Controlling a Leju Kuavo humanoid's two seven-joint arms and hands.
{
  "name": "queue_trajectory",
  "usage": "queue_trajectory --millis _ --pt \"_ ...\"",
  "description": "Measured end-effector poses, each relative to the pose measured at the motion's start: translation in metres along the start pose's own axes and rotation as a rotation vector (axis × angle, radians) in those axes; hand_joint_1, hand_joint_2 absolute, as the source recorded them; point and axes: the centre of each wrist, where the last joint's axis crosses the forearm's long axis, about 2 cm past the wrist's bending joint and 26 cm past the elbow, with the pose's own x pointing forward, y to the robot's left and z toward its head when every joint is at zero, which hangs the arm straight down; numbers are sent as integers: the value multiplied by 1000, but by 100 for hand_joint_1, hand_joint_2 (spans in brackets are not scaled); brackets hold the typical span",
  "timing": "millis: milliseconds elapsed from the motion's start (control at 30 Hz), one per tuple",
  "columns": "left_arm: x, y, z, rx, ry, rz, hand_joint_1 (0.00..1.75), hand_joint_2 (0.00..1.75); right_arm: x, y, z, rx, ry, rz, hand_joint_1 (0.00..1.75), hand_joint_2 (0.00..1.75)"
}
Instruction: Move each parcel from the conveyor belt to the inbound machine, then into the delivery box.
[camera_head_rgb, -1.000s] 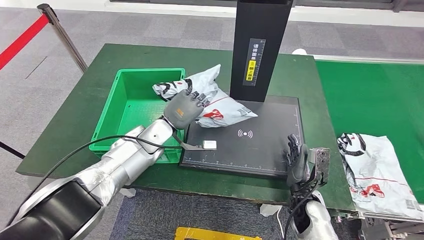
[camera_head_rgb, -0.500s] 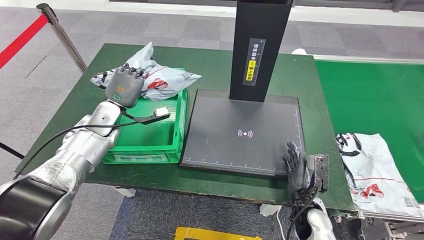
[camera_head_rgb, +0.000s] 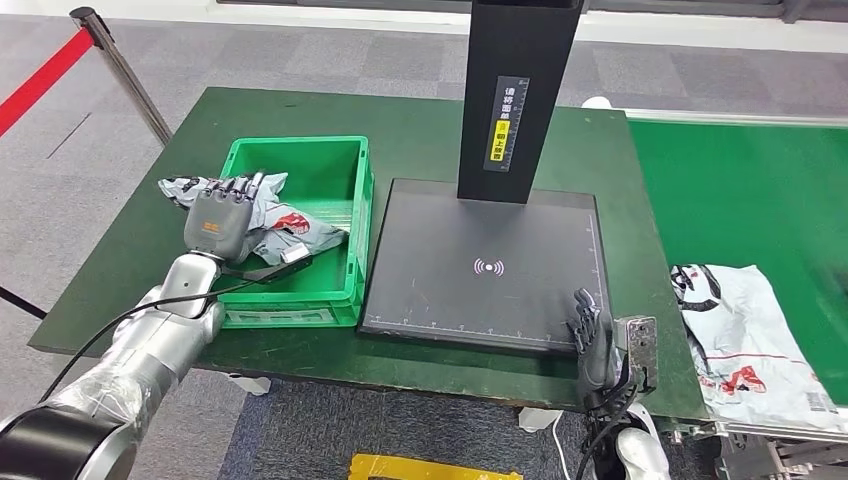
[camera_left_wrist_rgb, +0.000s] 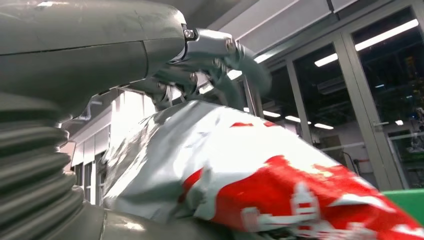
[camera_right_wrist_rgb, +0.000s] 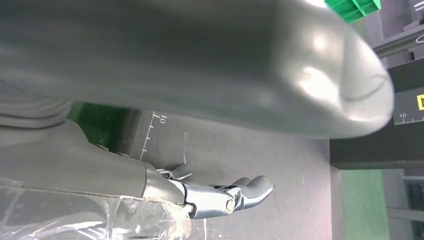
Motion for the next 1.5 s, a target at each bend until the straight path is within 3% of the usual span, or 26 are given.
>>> queue_trajectory --millis 200,567,867,1200,1300,1400,1500 --pt "17 1 3 4 -1 51 0 0 1 0 -3 7 0 -2 0 0" --pt "44 27 -16 80 -19 115 0 0 0 -2 -1 4 -1 -22 0 0" --pt "55 74 -37 95 33 125 0 0 -1 -2 1 1 -2 -29 0 0" --pt "59 96 -37 179 54 145 0 0 -3 -1 4 3 4 -32 0 0" --pt "59 101 -38 191 -4 162 0 0 -4 0 6 15 8 -33 0 0" --pt "66 104 -36 167 -122 382 0 0 -6 0 7 20 -2 -43 0 0" --pt "95 99 -17 -5 -207 1080 0 0 -8 0 3 -4 -42 -43 0 0"
